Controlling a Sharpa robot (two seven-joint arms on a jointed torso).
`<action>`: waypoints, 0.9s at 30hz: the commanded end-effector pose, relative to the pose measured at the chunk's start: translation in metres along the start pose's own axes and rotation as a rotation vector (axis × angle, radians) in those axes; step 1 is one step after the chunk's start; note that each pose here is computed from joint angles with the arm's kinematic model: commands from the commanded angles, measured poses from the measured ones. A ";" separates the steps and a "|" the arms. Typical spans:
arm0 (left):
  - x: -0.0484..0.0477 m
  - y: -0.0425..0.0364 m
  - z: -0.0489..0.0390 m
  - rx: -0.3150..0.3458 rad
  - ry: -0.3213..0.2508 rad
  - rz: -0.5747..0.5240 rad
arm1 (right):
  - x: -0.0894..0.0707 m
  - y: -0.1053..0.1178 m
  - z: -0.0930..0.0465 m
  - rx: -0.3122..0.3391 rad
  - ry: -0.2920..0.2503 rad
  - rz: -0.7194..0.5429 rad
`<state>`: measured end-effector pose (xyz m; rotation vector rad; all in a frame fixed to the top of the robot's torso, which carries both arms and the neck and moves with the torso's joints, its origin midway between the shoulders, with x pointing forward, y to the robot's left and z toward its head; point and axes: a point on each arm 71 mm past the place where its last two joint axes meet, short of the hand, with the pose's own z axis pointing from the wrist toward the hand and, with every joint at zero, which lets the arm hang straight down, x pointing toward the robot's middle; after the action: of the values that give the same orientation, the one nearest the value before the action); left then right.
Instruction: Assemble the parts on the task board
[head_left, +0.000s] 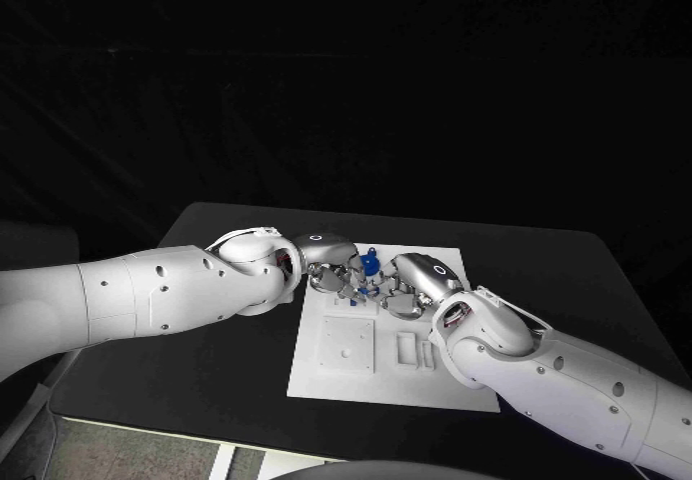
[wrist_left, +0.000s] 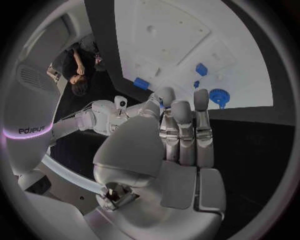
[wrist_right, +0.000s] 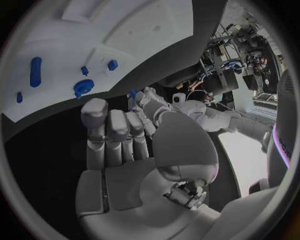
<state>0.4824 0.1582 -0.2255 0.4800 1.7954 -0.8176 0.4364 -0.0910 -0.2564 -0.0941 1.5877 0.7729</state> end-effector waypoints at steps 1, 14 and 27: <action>0.0022 -0.0019 0.0011 0.012 0.021 -0.012 | 0.000 0.002 0.000 -0.010 0.008 -0.006; 0.0023 -0.0020 0.0008 0.020 0.023 -0.011 | 0.001 0.001 0.000 -0.003 0.021 -0.013; 0.0001 0.0007 -0.0020 0.010 -0.007 -0.027 | -0.001 -0.003 0.000 0.007 0.005 -0.010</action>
<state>0.4824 0.1614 -0.2262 0.4762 1.8060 -0.8241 0.4370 -0.0920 -0.2567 -0.1004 1.5957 0.7670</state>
